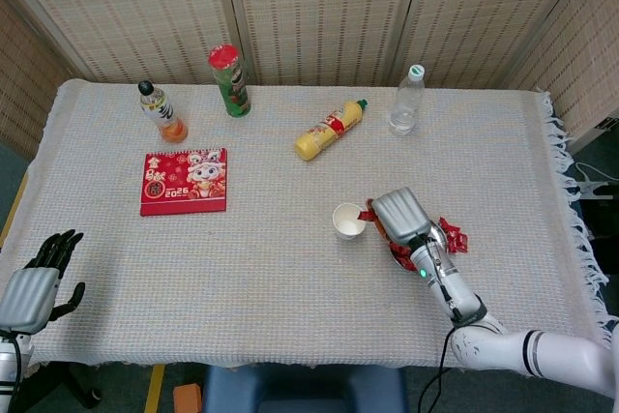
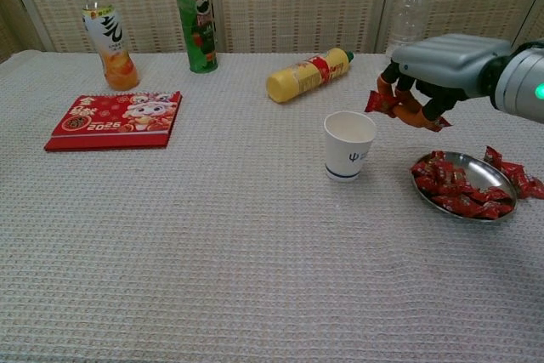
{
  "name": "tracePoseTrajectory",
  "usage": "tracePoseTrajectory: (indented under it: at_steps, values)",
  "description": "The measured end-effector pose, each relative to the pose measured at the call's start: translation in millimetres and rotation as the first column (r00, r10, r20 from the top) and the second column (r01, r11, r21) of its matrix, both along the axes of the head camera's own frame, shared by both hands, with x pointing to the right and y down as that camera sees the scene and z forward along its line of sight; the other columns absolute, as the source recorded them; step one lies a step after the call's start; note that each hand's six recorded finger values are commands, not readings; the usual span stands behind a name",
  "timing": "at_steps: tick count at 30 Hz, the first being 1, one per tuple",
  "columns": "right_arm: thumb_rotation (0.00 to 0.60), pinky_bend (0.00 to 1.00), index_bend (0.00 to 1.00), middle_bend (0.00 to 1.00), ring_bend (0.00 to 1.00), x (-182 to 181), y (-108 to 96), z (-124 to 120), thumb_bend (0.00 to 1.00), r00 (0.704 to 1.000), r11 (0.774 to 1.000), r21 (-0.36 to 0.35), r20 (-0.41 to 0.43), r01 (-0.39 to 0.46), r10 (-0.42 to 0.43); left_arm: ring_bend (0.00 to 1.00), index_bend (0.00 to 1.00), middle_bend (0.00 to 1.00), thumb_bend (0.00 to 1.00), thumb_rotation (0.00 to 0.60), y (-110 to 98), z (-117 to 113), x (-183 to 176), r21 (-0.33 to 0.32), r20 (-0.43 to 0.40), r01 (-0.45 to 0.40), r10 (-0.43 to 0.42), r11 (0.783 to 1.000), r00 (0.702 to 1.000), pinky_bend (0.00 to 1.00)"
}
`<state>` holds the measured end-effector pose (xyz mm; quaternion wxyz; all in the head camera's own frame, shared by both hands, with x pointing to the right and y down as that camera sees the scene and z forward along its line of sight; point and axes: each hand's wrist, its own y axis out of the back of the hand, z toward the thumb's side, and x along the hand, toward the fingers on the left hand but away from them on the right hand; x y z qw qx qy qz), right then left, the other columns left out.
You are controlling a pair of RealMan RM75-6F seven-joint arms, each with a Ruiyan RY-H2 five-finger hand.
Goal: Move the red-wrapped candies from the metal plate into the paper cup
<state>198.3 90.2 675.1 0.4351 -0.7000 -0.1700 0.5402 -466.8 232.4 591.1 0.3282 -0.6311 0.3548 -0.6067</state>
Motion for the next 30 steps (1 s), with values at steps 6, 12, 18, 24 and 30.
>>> tracePoseTrajectory:
  at_steps: [6, 12, 18, 24, 30]
  values:
    - [0.600, 1.00, 0.92, 0.86, 0.88, -14.9, -1.3, 2.6, 0.55, 1.000, 1.000, -0.020, -0.013, 0.013, -0.013, 0.01, 0.00, 0.00, 0.44, 0.600, -0.4, 0.2, 0.1, -0.001, -0.002, -0.001, 0.001, 1.000, 1.000, 0.34]
    - [0.600, 1.00, 0.87, 0.86, 0.87, -22.9, -2.1, 2.8, 0.55, 0.999, 0.999, -0.033, -0.030, 0.020, -0.021, 0.01, 0.00, 0.00, 0.43, 0.600, 0.0, -0.3, -0.1, -0.003, -0.008, -0.001, 0.001, 1.000, 1.000, 0.34]
    - [0.600, 1.00, 0.77, 0.86, 0.86, -28.8, -2.4, 5.0, 0.55, 0.996, 0.998, -0.057, -0.079, 0.028, -0.033, 0.01, 0.00, 0.00, 0.43, 0.600, 0.1, -0.9, 0.0, -0.004, -0.013, -0.004, 0.004, 1.000, 1.000, 0.34]
    - [0.600, 1.00, 0.65, 0.86, 0.85, -35.1, -3.3, 3.4, 0.55, 0.993, 0.997, -0.054, -0.108, 0.047, -0.053, 0.01, 0.00, 0.00, 0.43, 0.600, -0.2, -1.0, -0.8, -0.004, -0.015, -0.002, 0.002, 1.000, 1.000, 0.34]
    - [0.600, 1.00, 0.56, 0.86, 0.84, -36.4, -3.4, 3.8, 0.55, 0.990, 0.997, -0.056, -0.126, 0.058, -0.065, 0.01, 0.00, 0.00, 0.43, 0.600, -0.5, -0.7, -1.1, -0.007, -0.016, -0.002, 0.002, 1.000, 1.000, 0.34]
